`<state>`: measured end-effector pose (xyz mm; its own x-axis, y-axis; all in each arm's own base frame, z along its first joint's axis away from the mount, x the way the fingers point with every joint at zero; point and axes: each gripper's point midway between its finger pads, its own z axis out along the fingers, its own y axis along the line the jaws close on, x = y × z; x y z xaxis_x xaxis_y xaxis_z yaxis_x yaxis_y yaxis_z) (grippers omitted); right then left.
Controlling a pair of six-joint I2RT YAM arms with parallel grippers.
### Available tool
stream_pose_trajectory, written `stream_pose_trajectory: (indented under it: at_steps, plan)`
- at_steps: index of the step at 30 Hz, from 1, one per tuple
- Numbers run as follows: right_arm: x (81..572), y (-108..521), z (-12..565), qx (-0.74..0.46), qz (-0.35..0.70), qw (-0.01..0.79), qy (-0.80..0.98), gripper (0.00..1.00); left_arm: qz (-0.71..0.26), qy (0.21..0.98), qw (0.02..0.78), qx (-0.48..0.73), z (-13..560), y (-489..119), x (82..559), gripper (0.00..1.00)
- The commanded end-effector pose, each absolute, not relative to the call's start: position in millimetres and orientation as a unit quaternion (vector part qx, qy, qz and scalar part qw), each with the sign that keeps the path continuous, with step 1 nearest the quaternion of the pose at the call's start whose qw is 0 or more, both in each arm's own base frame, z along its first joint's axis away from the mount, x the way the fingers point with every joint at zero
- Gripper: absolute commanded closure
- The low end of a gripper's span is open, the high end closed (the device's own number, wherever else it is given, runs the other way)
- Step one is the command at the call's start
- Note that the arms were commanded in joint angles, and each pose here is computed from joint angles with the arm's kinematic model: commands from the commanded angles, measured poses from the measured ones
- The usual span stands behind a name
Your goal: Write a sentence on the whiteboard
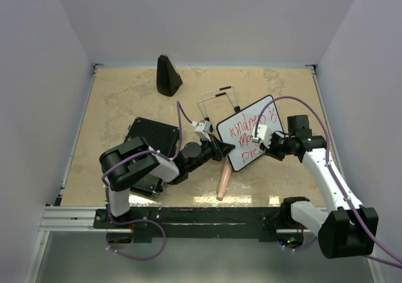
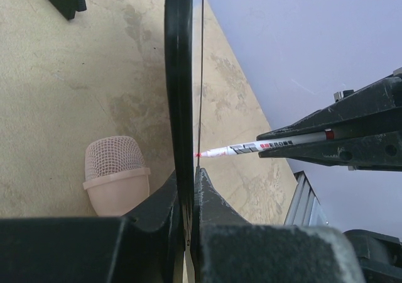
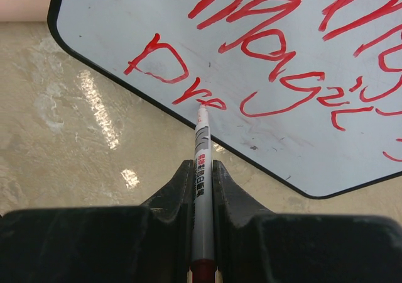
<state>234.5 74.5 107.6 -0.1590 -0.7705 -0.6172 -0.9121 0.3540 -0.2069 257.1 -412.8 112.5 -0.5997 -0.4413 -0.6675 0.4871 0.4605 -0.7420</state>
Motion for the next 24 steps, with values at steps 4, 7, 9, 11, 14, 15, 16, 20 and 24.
stream_pose_trajectory:
  at_steps: [4,7,9,11,14,15,16,20,24]
  plan:
    - [232.8,74.4,108.0,-0.568,0.108,0.326,0.748,1.00,-0.566,0.678,0.468,0.020,152.8,-419.7,254.3,1.00]
    - [240.8,69.1,108.1,-0.551,0.087,0.333,0.760,1.00,-0.565,0.679,0.468,0.020,151.7,-419.8,254.3,1.00]
    - [246.1,64.9,107.1,-0.540,0.076,0.332,0.769,1.00,-0.566,0.679,0.468,0.020,152.8,-419.7,254.3,1.00]
    - [249.0,64.2,107.6,-0.537,0.072,0.334,0.771,1.00,-0.565,0.679,0.468,0.020,152.0,-419.7,254.3,1.00]
    - [250.6,66.2,112.7,-0.535,0.074,0.343,0.769,1.00,-0.564,0.681,0.467,0.020,150.6,-420.0,253.9,1.00]
    - [250.7,67.2,115.8,-0.535,0.075,0.347,0.766,1.00,-0.563,0.682,0.466,0.021,149.8,-420.1,253.9,1.00]
    - [250.9,68.0,117.6,-0.536,0.076,0.350,0.764,1.00,-0.563,0.682,0.466,0.021,149.8,-420.1,253.9,1.00]
    - [246.5,68.6,128.2,-0.540,0.080,0.357,0.758,1.00,-0.562,0.684,0.465,0.021,147.0,-420.2,254.1,1.00]
    - [246.2,64.9,139.9,-0.539,0.064,0.372,0.753,1.00,-0.562,0.685,0.464,0.021,145.0,-421.4,253.9,1.00]
